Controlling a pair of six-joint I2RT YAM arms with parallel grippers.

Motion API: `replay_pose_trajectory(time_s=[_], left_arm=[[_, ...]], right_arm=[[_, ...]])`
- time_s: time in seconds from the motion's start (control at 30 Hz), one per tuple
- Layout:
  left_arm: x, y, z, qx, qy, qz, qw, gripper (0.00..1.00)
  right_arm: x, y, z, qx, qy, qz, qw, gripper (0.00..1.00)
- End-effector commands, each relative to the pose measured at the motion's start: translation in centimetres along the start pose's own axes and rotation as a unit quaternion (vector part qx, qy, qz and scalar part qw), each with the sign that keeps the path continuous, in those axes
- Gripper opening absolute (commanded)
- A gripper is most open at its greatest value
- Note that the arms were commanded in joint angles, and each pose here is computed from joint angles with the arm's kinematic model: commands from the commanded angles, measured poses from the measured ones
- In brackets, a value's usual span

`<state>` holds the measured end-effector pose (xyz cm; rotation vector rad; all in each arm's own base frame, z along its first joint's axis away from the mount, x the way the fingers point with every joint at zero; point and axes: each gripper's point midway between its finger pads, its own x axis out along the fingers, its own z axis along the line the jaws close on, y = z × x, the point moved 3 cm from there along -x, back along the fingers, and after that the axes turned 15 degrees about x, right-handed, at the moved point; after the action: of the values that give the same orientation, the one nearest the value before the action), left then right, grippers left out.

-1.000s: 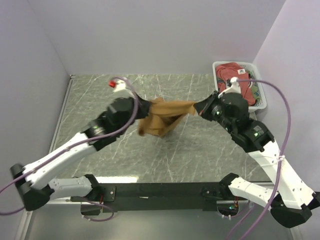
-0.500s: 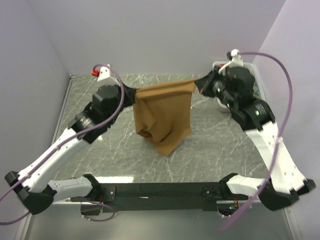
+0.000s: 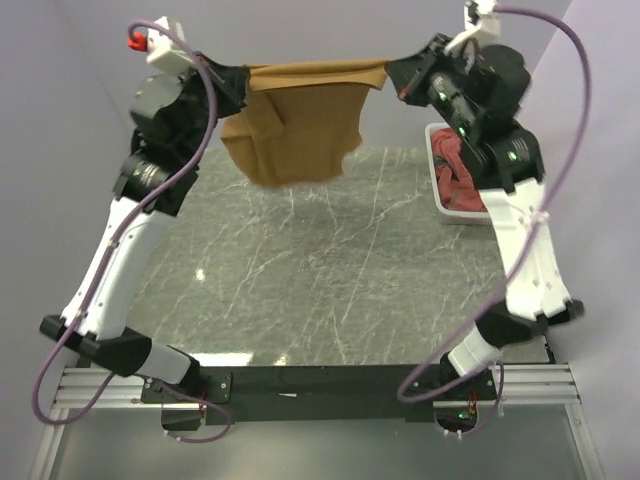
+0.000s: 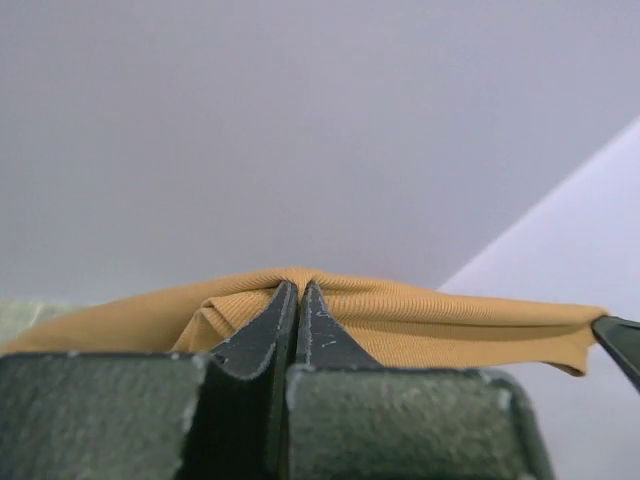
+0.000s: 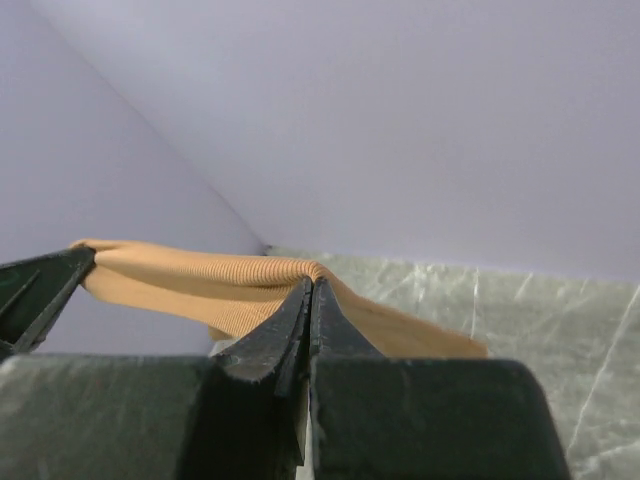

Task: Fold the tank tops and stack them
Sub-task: Flatten the tank top out

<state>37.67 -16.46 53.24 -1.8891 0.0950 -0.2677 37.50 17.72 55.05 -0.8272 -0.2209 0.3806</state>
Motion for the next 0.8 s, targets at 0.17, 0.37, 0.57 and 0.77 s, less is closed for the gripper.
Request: replay_pose_trajectory(time_s=[0.17,0.37,0.57,0.77], left_arm=[[-5.0,8.0,0.8,-0.014,0.056,0.098,0.993,0.01],[-10.4,25.7,5.3,-0.087,0.019,0.273,0.958,0.27],[-13.1,31.4,7.5,-0.094,-0.019,0.338,0.936,0.71],[-16.1,35.0,10.6,-0.117,-0.107,0.365,0.918,0.62]], right_arm=[[-5.1,8.8,-8.3,0.040,0.074,0.050,0.995,0.00],[-10.5,26.2,-24.5,0.102,0.257,0.190,0.942,0.00],[-11.6,29.8,-30.3,0.126,0.306,0.255,0.909,0.31],[-12.9,29.2,-30.8,0.107,0.328,0.237,0.908,0.51]])
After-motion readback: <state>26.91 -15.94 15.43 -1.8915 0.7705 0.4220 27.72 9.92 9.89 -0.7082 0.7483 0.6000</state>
